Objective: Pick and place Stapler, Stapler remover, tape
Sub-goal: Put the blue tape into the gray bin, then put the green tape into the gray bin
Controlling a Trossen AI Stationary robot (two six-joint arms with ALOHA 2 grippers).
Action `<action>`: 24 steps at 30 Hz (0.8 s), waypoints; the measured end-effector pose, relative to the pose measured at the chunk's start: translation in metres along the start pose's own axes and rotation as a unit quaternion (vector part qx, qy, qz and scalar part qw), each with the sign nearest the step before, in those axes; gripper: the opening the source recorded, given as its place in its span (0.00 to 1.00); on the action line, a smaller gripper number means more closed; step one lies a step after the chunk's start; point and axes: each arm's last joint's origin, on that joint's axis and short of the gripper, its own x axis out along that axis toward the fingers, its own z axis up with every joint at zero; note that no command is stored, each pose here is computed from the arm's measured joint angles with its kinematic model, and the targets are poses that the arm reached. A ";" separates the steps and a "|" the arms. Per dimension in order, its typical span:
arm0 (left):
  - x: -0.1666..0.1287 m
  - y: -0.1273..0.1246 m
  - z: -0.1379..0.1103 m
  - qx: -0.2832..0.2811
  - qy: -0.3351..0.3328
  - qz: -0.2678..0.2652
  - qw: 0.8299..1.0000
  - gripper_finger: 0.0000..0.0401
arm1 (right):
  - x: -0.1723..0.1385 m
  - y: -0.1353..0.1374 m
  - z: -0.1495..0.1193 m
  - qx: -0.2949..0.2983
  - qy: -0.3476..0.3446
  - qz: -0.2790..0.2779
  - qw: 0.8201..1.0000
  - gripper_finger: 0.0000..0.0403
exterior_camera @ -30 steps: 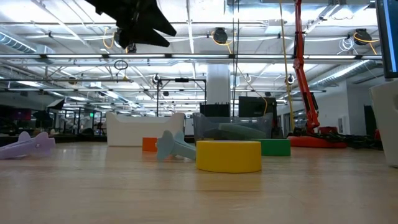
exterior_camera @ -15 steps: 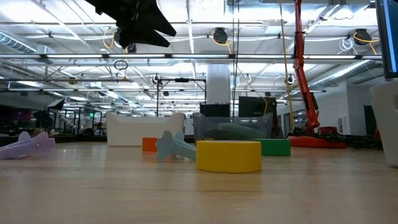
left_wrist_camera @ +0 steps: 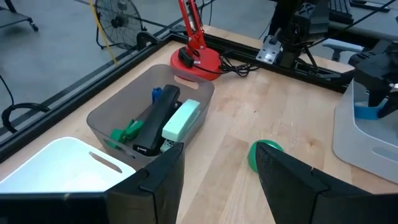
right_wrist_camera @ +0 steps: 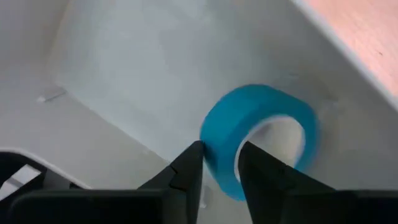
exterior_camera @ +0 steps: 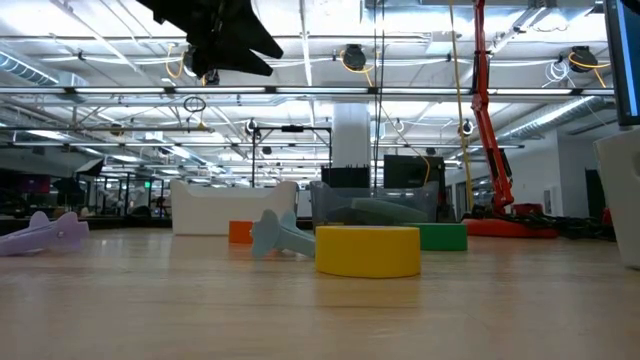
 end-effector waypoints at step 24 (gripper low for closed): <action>0.000 -0.003 0.000 -0.025 0.012 -0.047 0.998 0.49 | -0.062 -0.006 -0.004 -0.063 -0.109 0.235 0.964 0.13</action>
